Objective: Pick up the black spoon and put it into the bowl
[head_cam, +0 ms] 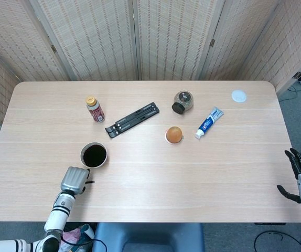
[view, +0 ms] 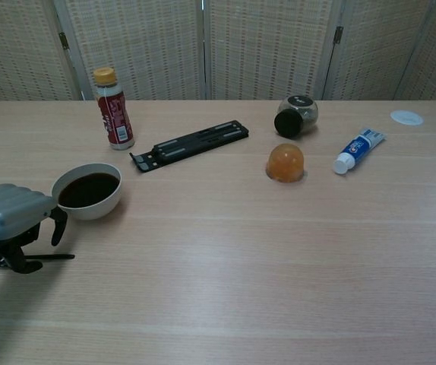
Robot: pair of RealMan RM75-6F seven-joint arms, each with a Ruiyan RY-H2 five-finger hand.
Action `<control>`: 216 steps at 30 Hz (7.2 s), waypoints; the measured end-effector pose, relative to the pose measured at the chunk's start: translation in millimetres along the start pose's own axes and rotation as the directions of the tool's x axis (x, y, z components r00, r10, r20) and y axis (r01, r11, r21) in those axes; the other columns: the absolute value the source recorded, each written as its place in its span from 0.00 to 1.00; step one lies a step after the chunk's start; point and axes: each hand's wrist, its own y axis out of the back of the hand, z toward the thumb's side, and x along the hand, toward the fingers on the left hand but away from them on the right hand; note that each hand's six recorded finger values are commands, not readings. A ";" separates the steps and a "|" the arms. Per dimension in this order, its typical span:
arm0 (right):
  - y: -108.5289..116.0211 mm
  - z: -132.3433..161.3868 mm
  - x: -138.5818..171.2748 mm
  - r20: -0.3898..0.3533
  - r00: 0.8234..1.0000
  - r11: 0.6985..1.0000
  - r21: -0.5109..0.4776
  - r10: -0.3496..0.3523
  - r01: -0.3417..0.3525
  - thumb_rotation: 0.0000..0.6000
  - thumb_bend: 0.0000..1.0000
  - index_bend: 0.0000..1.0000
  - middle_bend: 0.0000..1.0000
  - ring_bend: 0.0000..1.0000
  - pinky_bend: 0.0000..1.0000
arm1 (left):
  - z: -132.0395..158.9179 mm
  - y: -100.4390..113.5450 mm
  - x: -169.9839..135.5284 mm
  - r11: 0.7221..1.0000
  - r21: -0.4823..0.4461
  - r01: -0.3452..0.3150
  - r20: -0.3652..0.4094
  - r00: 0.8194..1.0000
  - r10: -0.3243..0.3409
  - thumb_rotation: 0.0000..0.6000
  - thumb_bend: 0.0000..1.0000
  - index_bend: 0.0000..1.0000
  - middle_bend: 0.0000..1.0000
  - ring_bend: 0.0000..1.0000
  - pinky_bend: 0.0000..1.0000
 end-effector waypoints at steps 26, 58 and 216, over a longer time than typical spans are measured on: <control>-0.8 -1.9 0.8 0.013 1.000 1.000 0.011 0.012 -0.012 1.00 0.12 0.00 0.07 0.12 0.12 | 4.7 -5.4 4.2 1.000 -0.011 0.021 0.005 1.000 -0.021 1.00 0.36 0.50 1.00 0.96 1.00; -0.3 -5.0 7.4 0.019 1.000 1.000 0.005 0.003 -0.003 1.00 0.13 0.00 0.07 0.12 0.12 | 9.3 -4.1 -6.2 0.998 0.034 -0.049 0.048 0.998 0.047 1.00 0.38 0.54 1.00 0.96 1.00; 4.7 -8.0 13.7 0.039 0.999 1.000 -0.011 -0.017 0.018 1.00 0.13 0.00 0.07 0.13 0.12 | 13.1 93.3 92.5 0.787 -0.612 -0.074 0.047 0.990 0.130 1.00 0.53 0.69 1.00 0.98 1.00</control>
